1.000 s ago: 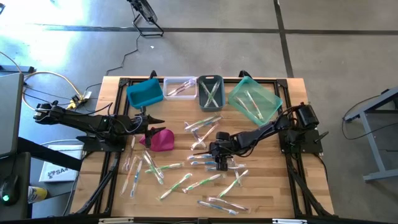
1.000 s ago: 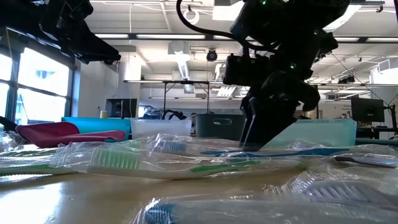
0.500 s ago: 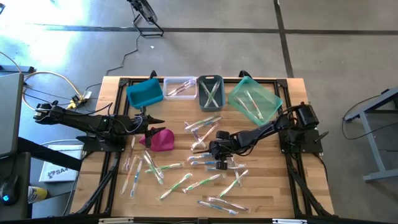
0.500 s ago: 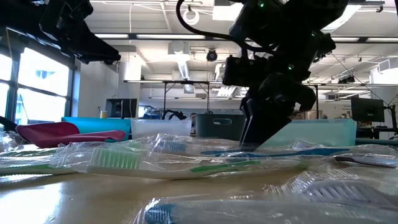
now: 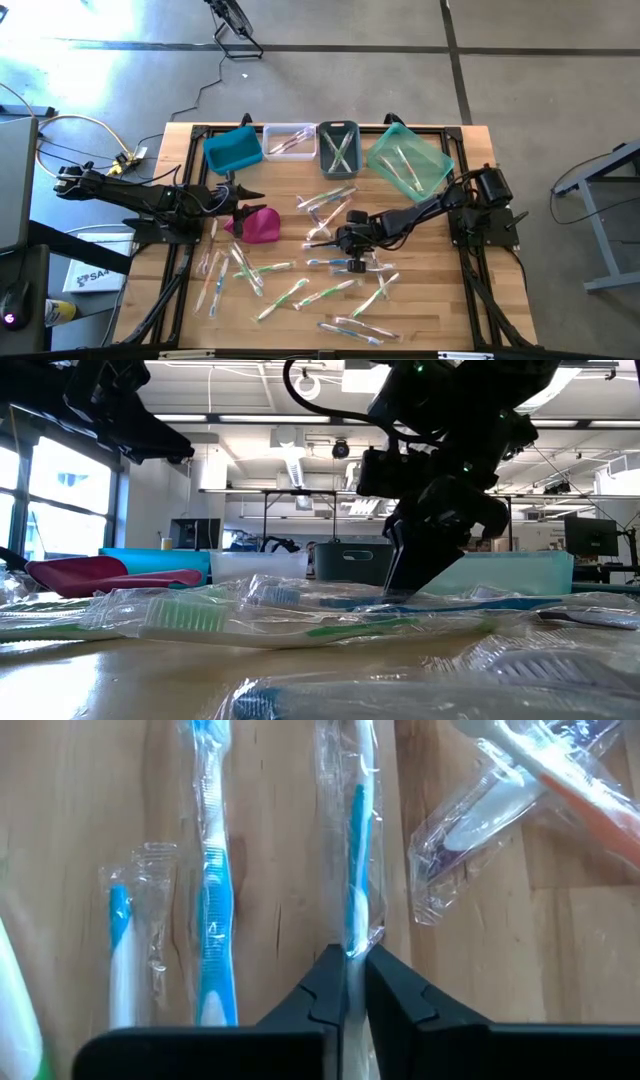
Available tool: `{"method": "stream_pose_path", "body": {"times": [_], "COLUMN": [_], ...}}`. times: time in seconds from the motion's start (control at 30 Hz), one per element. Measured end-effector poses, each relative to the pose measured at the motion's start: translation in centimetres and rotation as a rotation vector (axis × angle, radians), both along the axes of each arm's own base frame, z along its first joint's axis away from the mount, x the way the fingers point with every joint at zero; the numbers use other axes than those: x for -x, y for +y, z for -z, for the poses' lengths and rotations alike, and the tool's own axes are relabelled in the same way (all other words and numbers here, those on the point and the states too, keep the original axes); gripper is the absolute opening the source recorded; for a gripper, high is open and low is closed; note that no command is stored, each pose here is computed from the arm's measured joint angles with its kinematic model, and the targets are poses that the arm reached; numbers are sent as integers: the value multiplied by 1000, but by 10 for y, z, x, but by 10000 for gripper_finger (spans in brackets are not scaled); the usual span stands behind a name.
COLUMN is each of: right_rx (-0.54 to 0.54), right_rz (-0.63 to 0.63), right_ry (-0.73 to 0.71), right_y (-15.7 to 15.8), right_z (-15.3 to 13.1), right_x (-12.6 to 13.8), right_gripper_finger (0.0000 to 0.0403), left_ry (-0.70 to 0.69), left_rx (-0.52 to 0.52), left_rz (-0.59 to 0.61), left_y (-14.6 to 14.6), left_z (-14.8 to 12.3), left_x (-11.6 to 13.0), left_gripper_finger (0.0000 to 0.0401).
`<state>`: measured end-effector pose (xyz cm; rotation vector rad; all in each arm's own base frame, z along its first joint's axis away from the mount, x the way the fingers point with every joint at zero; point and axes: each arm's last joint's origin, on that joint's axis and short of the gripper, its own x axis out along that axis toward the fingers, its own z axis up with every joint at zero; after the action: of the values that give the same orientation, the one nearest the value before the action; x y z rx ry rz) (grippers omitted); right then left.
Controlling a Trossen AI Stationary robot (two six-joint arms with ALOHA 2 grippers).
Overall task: Pick & Place Toothbrushes
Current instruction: Put the blue toothbrush into the blue bin
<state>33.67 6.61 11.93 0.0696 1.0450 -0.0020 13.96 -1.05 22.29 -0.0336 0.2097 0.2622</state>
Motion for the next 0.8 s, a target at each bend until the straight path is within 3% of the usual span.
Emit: {"method": "stream_pose_path", "body": {"times": [0.17,0.47,0.8], "right_rx": [-14,-3,114], "right_rz": [-30,-49,-45], "right_ry": [-22,-195,-426], "right_y": [-2,-16,-40], "right_z": [-15,-76,-137], "right_x": [5,16,36], "right_gripper_finger": [15,15,15], "left_ry": [-24,-178,-221], "left_rx": [17,39,45], "left_rz": [-3,-3,-1], "left_y": [0,0,0], "left_z": [-2,-17,-29], "left_x": [0,-2,-1], "left_gripper_finger": [132,132,132]}}
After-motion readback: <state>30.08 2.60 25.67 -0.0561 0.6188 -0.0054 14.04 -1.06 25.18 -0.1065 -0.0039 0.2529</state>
